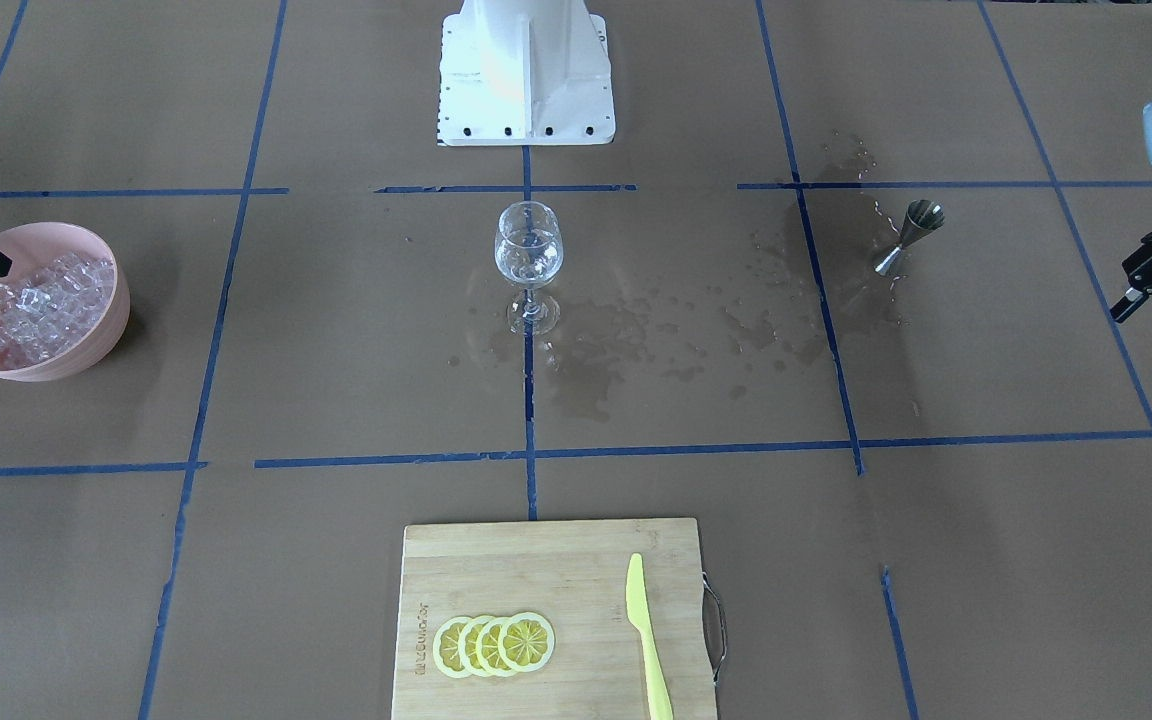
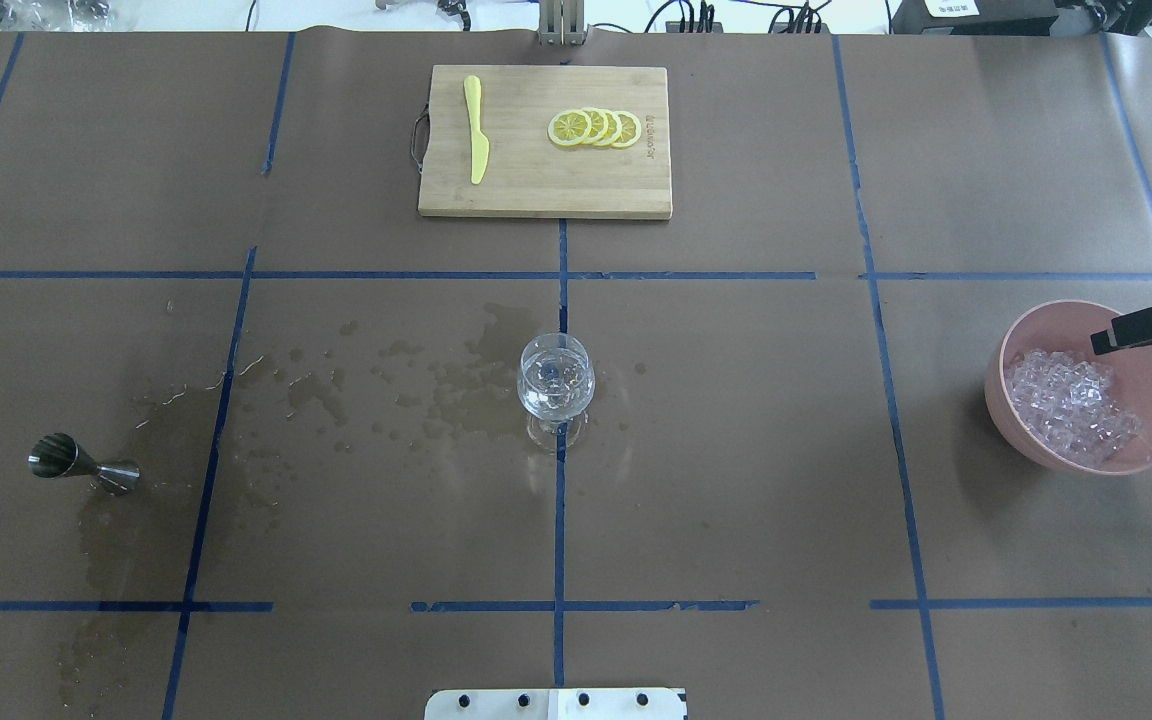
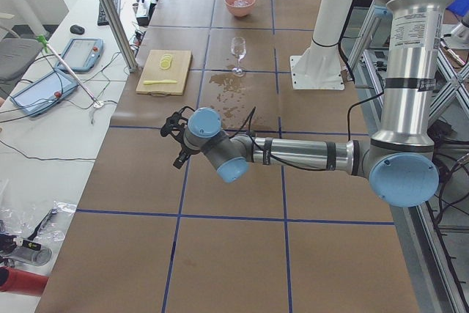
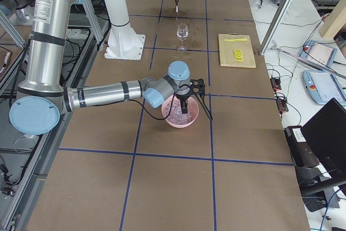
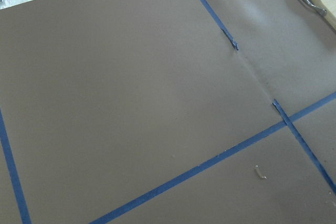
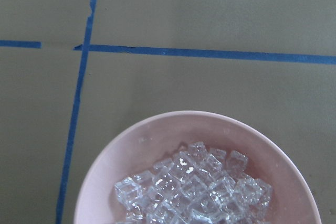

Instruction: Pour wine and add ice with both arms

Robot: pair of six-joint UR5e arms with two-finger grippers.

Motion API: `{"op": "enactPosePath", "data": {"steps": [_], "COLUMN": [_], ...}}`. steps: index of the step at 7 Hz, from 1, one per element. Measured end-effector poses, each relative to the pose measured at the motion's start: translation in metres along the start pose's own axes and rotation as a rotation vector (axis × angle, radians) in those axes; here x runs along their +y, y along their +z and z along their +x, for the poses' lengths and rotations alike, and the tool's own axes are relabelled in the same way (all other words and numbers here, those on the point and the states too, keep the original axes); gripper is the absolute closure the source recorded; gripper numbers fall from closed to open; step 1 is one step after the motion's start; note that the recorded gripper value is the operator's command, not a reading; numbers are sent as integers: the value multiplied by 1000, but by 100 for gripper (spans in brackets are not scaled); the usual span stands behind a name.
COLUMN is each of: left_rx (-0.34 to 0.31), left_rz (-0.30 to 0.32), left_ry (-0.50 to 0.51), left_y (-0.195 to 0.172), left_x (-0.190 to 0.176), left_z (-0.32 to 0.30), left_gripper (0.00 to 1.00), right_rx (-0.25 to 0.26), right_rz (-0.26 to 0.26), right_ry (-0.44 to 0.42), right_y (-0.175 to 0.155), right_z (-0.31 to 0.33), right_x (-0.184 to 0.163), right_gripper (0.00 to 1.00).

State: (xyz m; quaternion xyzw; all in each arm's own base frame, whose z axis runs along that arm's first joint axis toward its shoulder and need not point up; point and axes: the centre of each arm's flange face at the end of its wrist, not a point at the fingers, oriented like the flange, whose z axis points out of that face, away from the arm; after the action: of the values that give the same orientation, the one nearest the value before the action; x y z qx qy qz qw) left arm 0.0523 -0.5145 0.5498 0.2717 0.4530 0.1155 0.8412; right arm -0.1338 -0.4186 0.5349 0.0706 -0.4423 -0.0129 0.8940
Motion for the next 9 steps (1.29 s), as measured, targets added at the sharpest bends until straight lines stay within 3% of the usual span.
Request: {"op": "enactPosePath", "data": {"steps": [3,4,5,9], "left_rx": [-18,-21,-21,-24], "left_rz": [12,18,24,39], "left_ry": [-117,-143,-173,-200], "left_y": [-21,-23,-24,-28], "left_x": [14,13,11,7], "left_z": [8,9,11,15], "left_gripper": [0,0,0,0], "right_rx": [44,51,56,43], "right_rz": [-76,-87,-95,-86], "right_ry": [88,106,117,109], "right_y": [45,50,54,51], "right_z": [-2,1,4,-4], "right_x": [17,19,20,15], "right_gripper": [18,54,100,100]}}
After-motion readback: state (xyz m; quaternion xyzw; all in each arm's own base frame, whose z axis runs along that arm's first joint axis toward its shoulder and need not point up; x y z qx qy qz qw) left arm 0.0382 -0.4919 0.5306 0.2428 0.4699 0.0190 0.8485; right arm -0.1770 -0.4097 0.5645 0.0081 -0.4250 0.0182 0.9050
